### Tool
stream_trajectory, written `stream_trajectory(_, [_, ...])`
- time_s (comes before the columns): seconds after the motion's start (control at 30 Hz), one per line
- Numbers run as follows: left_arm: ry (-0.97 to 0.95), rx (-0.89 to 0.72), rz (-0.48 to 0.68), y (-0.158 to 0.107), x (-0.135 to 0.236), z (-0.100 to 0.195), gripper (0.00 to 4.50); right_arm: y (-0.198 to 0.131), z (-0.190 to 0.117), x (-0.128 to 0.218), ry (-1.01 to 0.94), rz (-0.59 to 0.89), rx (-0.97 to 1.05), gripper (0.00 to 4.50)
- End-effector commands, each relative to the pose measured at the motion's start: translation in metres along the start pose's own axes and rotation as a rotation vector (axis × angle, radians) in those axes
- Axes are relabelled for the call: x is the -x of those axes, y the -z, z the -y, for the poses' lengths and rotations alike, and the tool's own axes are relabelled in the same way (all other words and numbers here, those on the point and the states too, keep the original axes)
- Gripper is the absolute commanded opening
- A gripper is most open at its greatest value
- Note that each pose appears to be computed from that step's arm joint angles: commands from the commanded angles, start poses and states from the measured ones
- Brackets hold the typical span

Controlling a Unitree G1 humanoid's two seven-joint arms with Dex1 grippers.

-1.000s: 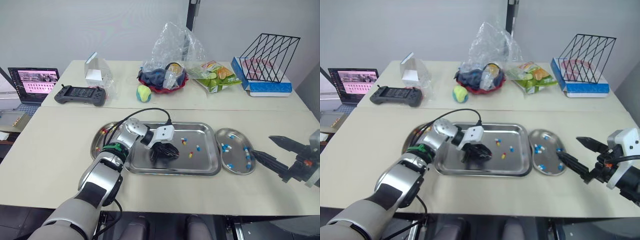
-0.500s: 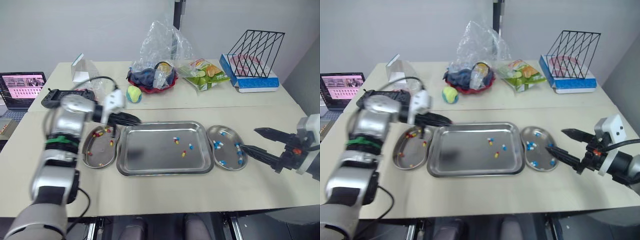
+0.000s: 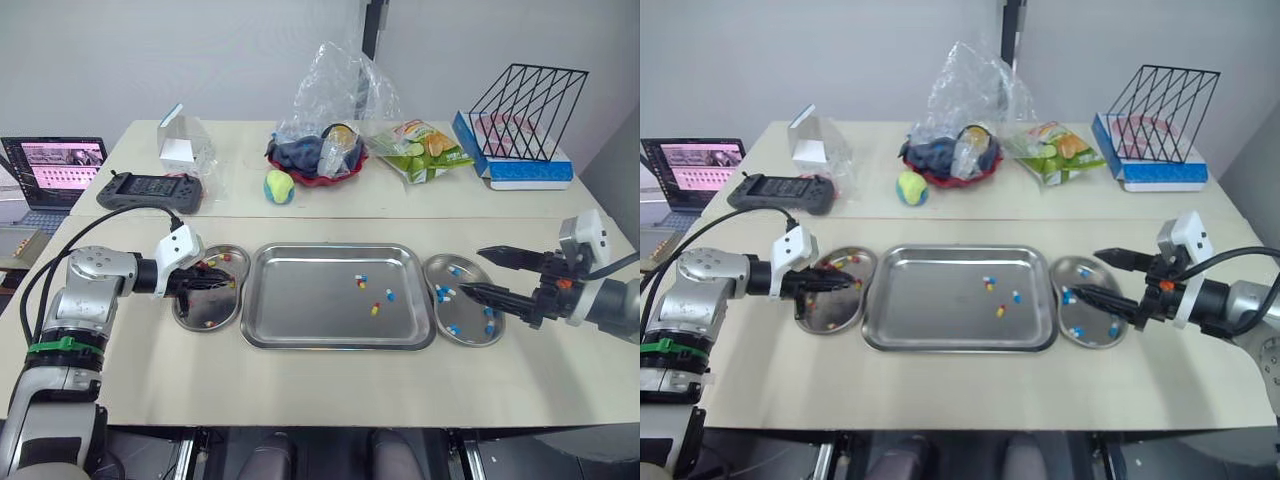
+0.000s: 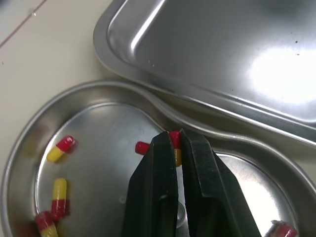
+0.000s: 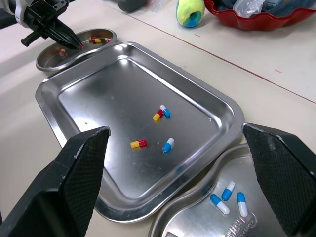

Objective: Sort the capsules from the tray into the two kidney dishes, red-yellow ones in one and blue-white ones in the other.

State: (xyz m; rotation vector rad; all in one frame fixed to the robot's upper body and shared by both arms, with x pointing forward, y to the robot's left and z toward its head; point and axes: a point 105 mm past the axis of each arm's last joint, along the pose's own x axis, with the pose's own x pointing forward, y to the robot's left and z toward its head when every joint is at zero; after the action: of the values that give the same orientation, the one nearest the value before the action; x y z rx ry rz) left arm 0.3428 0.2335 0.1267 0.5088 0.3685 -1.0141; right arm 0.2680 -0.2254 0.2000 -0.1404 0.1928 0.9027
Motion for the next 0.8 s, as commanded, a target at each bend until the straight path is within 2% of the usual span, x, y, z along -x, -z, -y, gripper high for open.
stream_trajectory(0.03, [-0.074,-0.01,0.043,-0.015,0.021,-0.012,1.44,-0.011,0.001,0.002,-0.01,0.015,0.049,4.5])
stream_trajectory(0.33, [-0.157,0.011,0.071,-0.013,0.046,-0.017,4.39,-0.007,0.003,0.008,0.002,0.014,0.019,4.5])
stream_trajectory(0.43, [-0.267,0.06,0.181,-0.017,0.075,-0.027,4.49,-0.001,0.018,0.023,0.084,0.021,0.008,4.5])
stream_trajectory(0.5, [-0.321,0.127,0.257,-0.009,0.094,-0.03,4.49,0.009,0.032,0.033,0.143,0.013,0.003,4.5])
stream_trajectory(0.6, [-0.43,0.193,0.276,0.015,0.116,-0.033,4.49,0.025,0.053,0.04,0.243,-0.025,-0.012,4.5])
stream_trajectory(0.8, [-0.553,0.184,0.282,0.036,0.135,-0.031,4.49,0.038,0.068,0.047,0.315,-0.02,0.005,4.5])
